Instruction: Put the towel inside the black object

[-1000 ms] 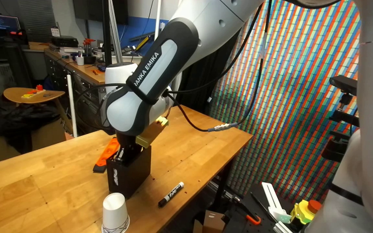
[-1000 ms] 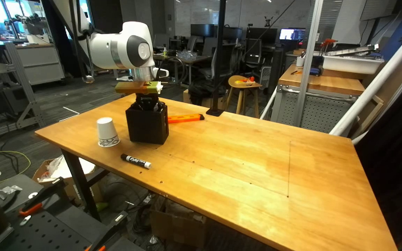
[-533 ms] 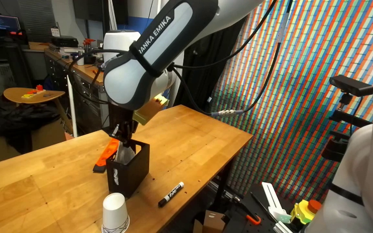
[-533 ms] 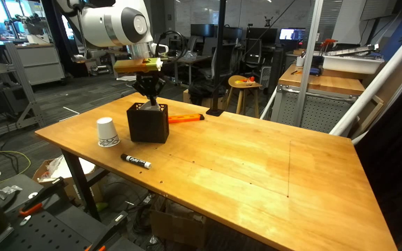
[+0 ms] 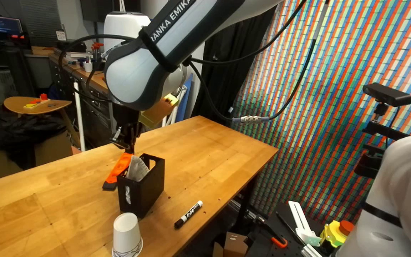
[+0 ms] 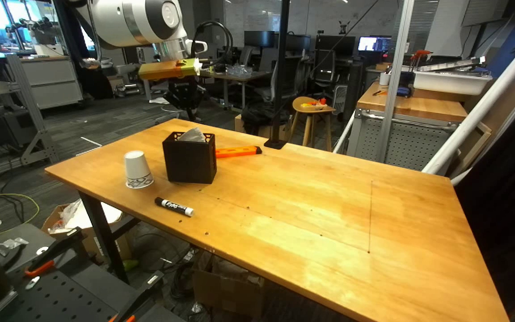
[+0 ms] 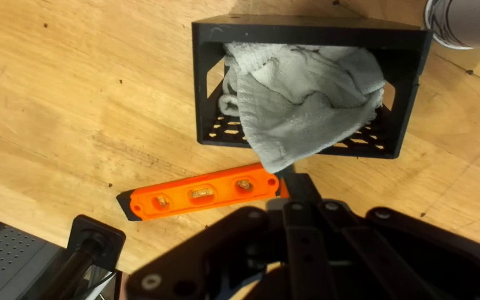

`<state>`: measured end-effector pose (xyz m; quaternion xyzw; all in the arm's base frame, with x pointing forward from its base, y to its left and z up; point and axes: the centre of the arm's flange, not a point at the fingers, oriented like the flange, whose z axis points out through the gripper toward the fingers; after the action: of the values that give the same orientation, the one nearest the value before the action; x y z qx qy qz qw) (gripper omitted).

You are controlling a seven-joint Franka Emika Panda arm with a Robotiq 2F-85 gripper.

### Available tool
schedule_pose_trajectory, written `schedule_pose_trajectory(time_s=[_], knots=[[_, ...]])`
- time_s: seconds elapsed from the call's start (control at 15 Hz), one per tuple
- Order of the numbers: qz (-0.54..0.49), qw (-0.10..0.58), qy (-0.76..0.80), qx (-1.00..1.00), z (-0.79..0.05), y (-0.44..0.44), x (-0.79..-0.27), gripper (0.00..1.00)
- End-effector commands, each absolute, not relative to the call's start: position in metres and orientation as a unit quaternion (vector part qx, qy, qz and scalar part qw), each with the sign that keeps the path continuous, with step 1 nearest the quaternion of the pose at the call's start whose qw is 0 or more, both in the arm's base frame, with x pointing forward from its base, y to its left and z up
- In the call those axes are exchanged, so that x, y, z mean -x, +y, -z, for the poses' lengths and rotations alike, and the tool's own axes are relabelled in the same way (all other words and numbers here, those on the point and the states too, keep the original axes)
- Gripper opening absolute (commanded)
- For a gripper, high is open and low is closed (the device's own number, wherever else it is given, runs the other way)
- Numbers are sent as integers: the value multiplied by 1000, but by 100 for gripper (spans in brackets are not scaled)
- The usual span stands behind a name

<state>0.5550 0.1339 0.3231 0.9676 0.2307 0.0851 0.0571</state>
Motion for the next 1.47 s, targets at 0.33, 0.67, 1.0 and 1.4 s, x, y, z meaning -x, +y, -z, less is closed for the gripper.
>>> schedule_pose_trajectory(time_s=[0.33,0.67,1.0,1.4], knots=[[-97,49,263,-959,-311,159,-574,1],[-97,42,257,-960,-294,144,-579,1],[-95,46,250,-962,-289,127,-580,0],[-101,56,240,-964,-301,117,-581,1]])
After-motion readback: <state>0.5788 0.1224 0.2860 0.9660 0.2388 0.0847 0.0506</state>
